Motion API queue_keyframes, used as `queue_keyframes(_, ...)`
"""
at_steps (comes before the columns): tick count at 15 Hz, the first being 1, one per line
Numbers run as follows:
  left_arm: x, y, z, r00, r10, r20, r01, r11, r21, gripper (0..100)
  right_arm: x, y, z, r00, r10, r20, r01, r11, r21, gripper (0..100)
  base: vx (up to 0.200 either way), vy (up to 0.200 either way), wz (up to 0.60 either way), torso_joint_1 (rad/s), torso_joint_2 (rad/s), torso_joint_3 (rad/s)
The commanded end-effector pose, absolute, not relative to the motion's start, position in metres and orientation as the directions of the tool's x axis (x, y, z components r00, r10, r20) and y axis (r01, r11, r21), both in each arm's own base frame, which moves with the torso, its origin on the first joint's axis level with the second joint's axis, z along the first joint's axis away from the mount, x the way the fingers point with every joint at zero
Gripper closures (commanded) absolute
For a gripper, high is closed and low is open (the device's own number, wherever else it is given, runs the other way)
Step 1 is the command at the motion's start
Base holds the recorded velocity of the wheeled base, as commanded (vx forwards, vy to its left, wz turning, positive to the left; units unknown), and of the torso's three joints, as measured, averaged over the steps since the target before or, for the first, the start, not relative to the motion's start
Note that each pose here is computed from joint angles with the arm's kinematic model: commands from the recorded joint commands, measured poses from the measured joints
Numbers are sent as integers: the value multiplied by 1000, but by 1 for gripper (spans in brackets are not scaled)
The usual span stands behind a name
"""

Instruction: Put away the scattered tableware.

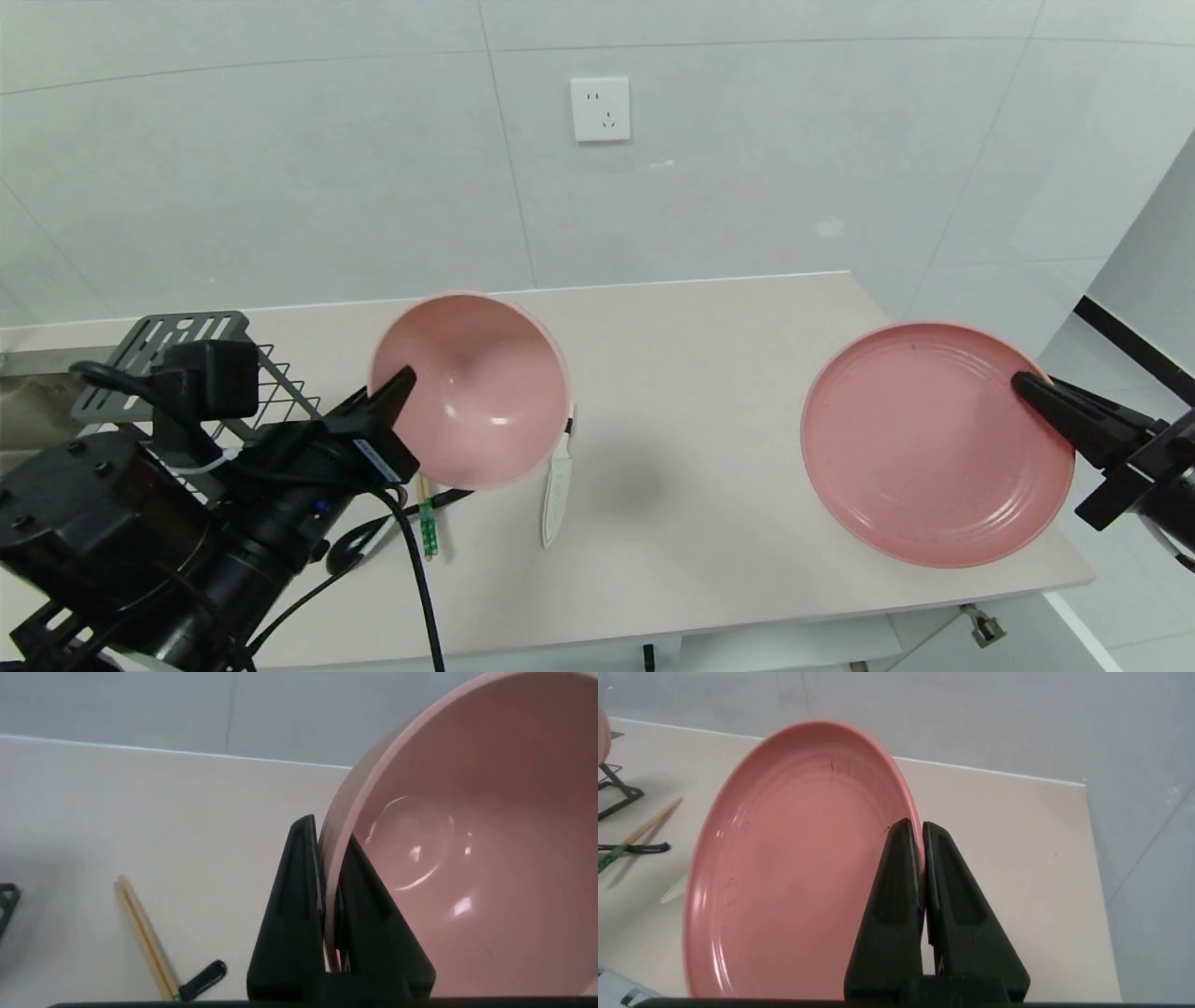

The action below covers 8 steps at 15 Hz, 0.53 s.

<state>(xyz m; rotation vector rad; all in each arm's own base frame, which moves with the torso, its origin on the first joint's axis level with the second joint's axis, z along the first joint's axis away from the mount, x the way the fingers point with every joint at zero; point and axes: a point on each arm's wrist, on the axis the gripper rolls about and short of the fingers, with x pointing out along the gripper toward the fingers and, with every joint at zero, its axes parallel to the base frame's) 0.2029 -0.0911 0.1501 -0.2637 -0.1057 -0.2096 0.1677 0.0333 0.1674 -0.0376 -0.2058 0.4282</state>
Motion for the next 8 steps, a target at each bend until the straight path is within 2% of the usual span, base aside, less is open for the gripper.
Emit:
queue_keyframes(1,203,-94,141,977,-195,92,207,967,-149,100,168,34,164,890,421,175,-413,907,-79,100,0,0,0,0,0,0)
queue_keyframes(3,206,-92,139,979,-186,80,194,974,-113,100,167,41,163,874,455,171,-446,891,-87,100,0,0,0,0,0,0)
queue_keyframes(6,212,-94,127,982,-186,30,184,981,54,100,165,51,162,845,508,168,-500,862,-90,100,0,0,0,0,0,0)
queue_keyframes(8,217,-99,122,980,-197,15,194,974,117,100,168,52,167,840,506,195,-497,862,-98,100,0,0,0,0,0,0)
